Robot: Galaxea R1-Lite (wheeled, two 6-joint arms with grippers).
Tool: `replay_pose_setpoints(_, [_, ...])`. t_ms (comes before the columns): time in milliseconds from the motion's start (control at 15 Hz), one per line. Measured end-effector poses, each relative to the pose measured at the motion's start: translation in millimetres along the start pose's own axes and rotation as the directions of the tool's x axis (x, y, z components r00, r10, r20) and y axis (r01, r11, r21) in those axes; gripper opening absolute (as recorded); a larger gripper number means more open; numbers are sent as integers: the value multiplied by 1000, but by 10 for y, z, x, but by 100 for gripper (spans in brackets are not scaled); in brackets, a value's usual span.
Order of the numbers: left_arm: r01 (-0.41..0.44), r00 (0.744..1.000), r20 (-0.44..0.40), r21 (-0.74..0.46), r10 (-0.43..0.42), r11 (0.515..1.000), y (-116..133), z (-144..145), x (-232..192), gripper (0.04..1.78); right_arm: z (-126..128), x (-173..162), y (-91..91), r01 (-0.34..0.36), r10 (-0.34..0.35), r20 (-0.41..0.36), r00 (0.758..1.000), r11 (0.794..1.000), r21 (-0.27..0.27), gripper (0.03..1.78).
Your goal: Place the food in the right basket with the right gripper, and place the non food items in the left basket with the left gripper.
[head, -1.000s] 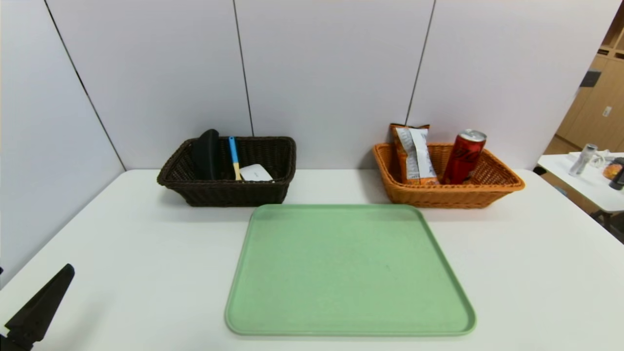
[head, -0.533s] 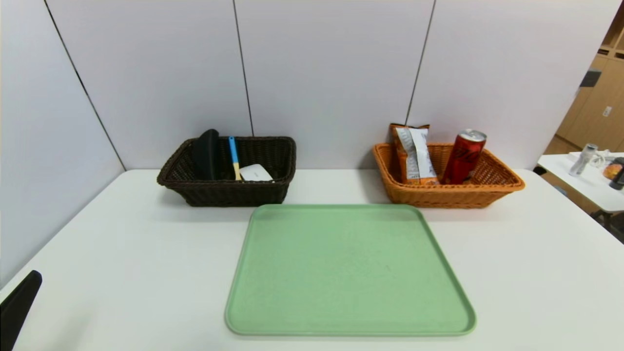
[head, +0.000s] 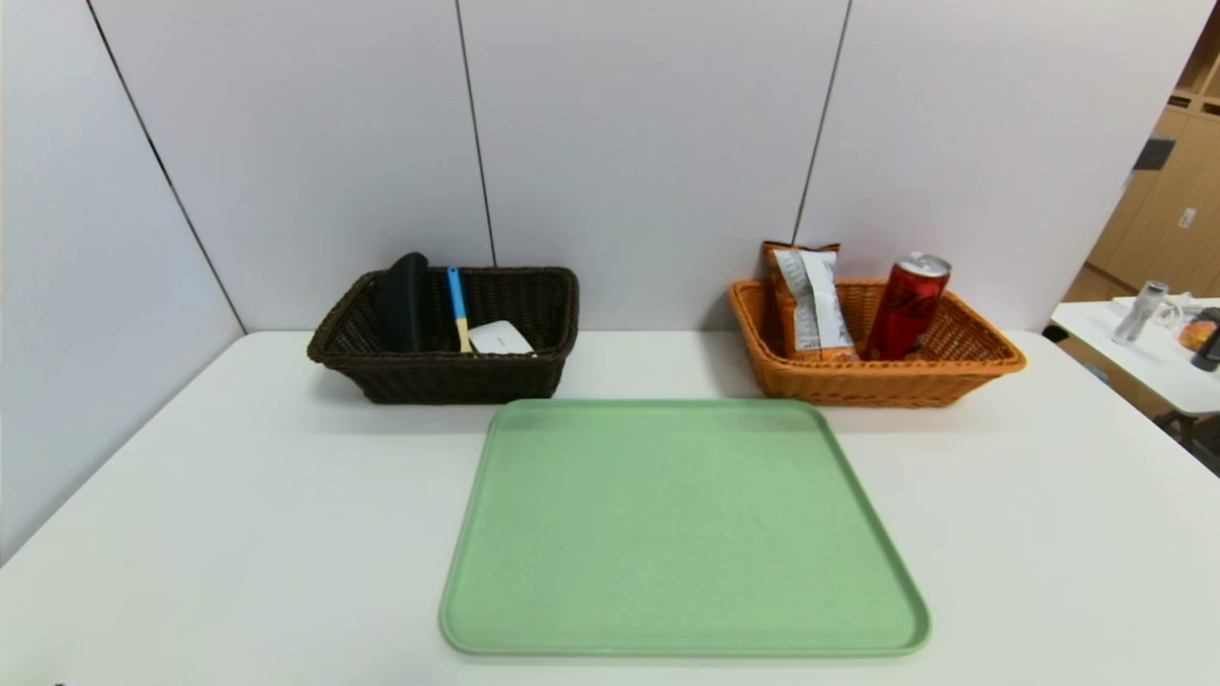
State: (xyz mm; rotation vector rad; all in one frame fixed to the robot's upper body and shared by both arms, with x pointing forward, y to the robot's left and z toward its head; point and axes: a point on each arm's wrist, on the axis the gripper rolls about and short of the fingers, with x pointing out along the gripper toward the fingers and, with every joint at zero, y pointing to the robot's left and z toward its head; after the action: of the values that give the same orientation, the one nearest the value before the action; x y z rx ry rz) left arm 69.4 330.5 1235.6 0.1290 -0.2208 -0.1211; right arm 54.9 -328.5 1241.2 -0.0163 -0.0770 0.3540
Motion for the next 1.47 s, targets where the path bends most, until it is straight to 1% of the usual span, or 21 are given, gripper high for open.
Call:
replay_pose_setpoints(67, [1, 1000, -3, 23, -1, 1000, -8, -5, -56, 169, -2, -9, 3, -1, 1, 6, 1000, 1000, -7, 170])
replay_pose_setpoints(200, [-4, 1000, 25, 86, 2, 996, -15, 14, -122, 169, -3, -36, 13, 0, 1, 27, 1000, 999, -39, 170])
replay_pose_setpoints(333, [-4, 1000, 25, 93, 2, 996, -23, -35, -138, 169, -30, -66, 24, 5, -3, 45, 999, 998, -58, 170])
replay_pose_setpoints(533, [0, 1000, -16, 88, 1, 996, -38, -194, -120, 169, -125, -63, 11, 58, -56, 35, 998, 996, -67, 170])
replay_pose_setpoints(733, [9, 997, -79, 77, -3, 997, -53, -359, -103, 169, -288, -18, -22, 127, -128, -13, 992, 990, -59, 170])
replay_pose_setpoints(867, [1, 995, -98, 73, 6, 997, -54, -392, -101, 169, -424, 20, -49, 178, -181, -50, 982, 982, -57, 170])
replay_pose_setpoints(1067, [-52, 981, -183, 66, 64, 996, -50, -478, -112, 169, -498, 31, -73, 257, -261, -81, 962, 965, -62, 170])
replay_pose_setpoints(1133, [-53, 976, -206, 65, 66, 996, -53, -502, -116, 169, -509, 32, -80, 283, -288, -85, 954, 957, -69, 170])
replay_pose_setpoints(1200, [-50, 973, -223, 64, 63, 997, -55, -520, -120, 169, -543, 38, -88, 306, -313, -95, 945, 948, -89, 170])
replay_pose_setpoints(1267, [-50, 972, -226, 61, 63, 997, -55, -523, -121, 169, -568, 44, -94, 314, -326, -99, 940, 942, -116, 170])
replay_pose_setpoints(1333, [-53, 972, -227, 45, 62, 998, -56, -524, -121, 169, -579, 47, -93, 305, -321, -103, 942, 942, -142, 170])
replay_pose_setpoints(1400, [-61, 972, -227, 13, 62, 998, -56, -524, -121, 169, -594, 46, -92, 299, -316, -116, 942, 943, -146, 170])
replay_pose_setpoints(1467, [-72, 972, -225, -24, 65, 997, -55, -522, -121, 169, -605, 45, -91, 293, -310, -127, 942, 947, -133, 170])
